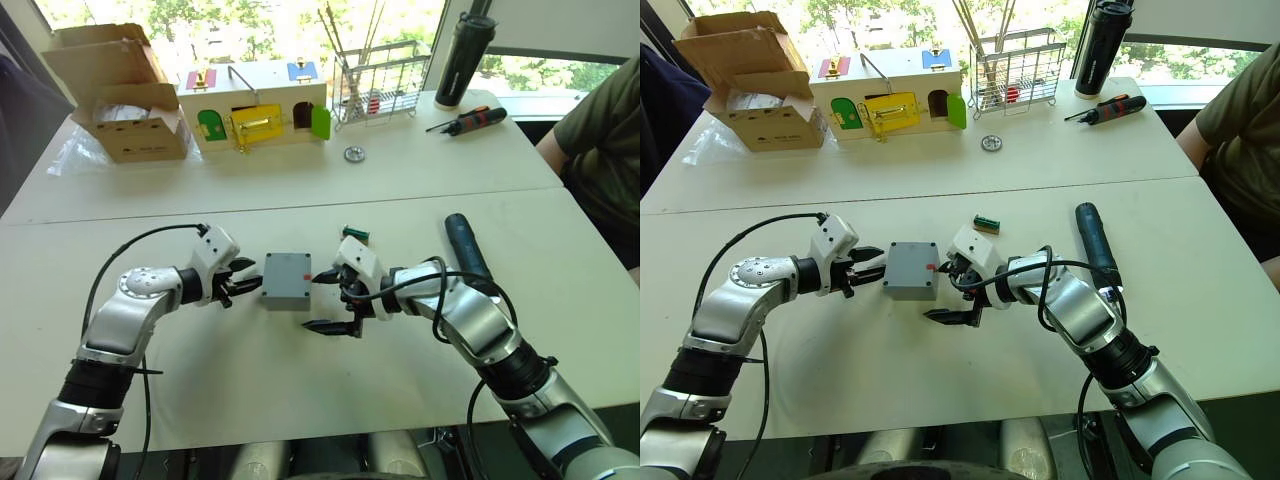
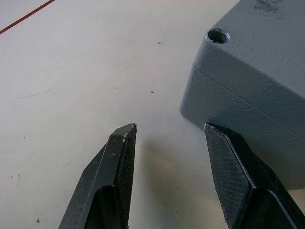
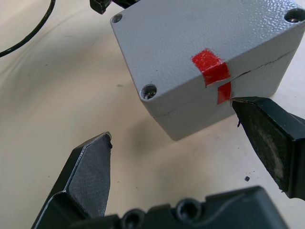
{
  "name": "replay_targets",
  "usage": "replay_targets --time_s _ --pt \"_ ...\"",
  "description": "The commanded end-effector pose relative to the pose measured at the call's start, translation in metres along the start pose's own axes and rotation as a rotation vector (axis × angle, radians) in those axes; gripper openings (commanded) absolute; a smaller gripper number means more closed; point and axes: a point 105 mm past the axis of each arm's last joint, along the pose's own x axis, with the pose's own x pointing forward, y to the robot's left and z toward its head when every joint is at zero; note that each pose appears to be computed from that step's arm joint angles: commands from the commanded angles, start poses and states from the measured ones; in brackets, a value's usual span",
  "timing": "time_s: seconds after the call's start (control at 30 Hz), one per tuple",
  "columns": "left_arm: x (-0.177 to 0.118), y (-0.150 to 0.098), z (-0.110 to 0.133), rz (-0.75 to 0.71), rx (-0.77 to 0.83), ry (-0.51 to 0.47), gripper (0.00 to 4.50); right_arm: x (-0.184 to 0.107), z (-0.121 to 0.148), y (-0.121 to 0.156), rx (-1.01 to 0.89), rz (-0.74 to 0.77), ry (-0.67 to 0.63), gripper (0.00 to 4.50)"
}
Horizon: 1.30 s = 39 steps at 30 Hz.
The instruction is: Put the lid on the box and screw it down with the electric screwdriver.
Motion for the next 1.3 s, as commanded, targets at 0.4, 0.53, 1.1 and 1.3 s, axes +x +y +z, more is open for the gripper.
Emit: replay_targets --time_s 0.4,0.53,1.1,1.3 --pt "-0.041 -0.006 0.087 -0.154 0.174 -0.110 2.30 -0.085 0.037 -0.079 0.058 -0.351 -0.221 4.48" --pt "-0.027 -0.021 0.096 -0.186 0.271 -0.097 2.30 -0.071 0.028 -0.111 0.076 -0.433 -0.258 4.48" --pt "-0.021 -0.027 0.094 -0.172 0.253 -0.102 2.30 -0.030 0.002 -0.134 0.101 -0.411 -0.212 3.10" --pt "-0.020 -0.013 0.090 -0.122 0.236 -0.096 2.30 -0.025 0.000 -0.136 0.104 -0.404 -0.201 3.10"
